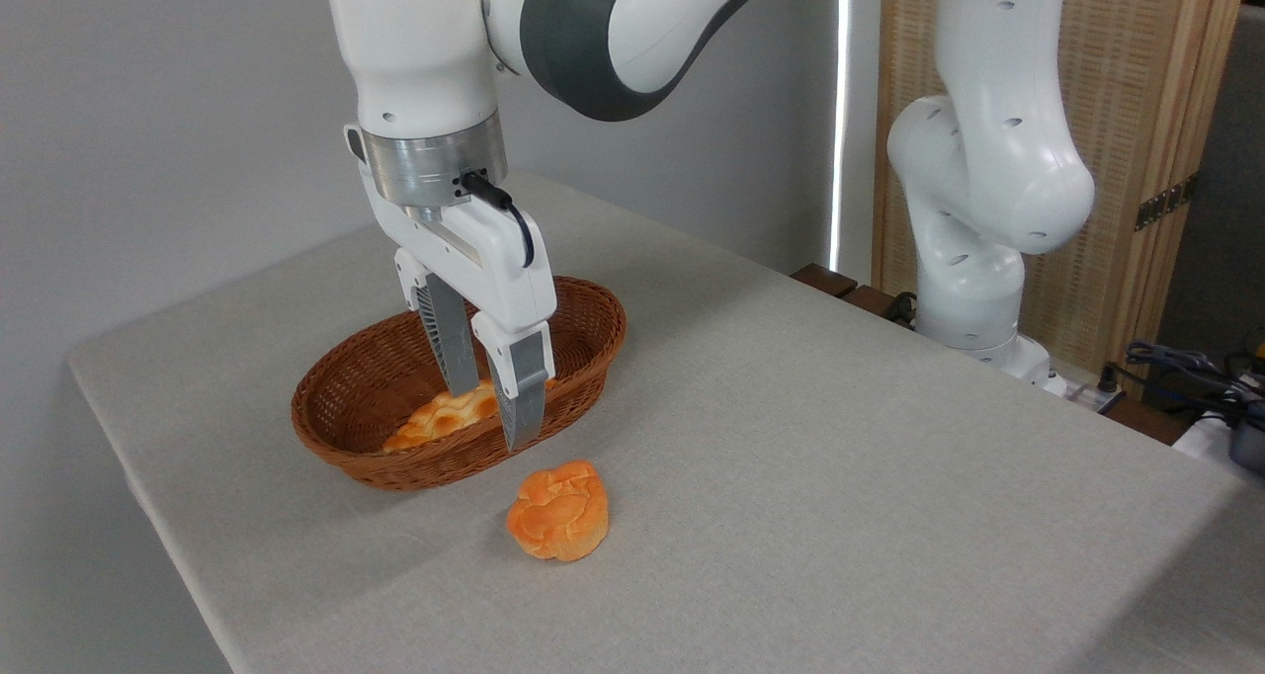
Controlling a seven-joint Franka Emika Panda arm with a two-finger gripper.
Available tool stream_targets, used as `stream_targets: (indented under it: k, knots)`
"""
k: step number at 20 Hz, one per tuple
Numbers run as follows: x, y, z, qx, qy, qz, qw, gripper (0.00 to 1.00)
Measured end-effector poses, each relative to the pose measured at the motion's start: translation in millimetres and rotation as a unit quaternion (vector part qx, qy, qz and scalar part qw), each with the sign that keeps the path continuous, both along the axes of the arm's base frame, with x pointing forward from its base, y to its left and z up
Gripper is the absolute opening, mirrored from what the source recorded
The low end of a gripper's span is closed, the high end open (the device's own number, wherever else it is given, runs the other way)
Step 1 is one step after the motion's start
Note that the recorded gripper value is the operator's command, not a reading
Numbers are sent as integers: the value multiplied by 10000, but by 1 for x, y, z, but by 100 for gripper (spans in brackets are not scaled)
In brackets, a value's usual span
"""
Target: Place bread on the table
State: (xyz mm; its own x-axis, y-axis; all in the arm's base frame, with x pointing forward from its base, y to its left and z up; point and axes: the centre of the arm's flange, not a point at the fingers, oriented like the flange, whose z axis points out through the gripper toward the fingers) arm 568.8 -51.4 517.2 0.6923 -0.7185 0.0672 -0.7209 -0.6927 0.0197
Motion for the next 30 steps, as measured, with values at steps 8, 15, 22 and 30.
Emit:
stream_targets:
  k: [8, 15, 22, 30]
  knots:
    - [0, -2, 0, 0, 0, -17, 10000, 100]
    - [-2, -15, 0, -43, 4, -113, 9999, 100]
    - [-8, -60, -7, -458, 130, -296, 9984, 100]
    - [-9, -109, -51, -372, 563, -366, 9970, 100]
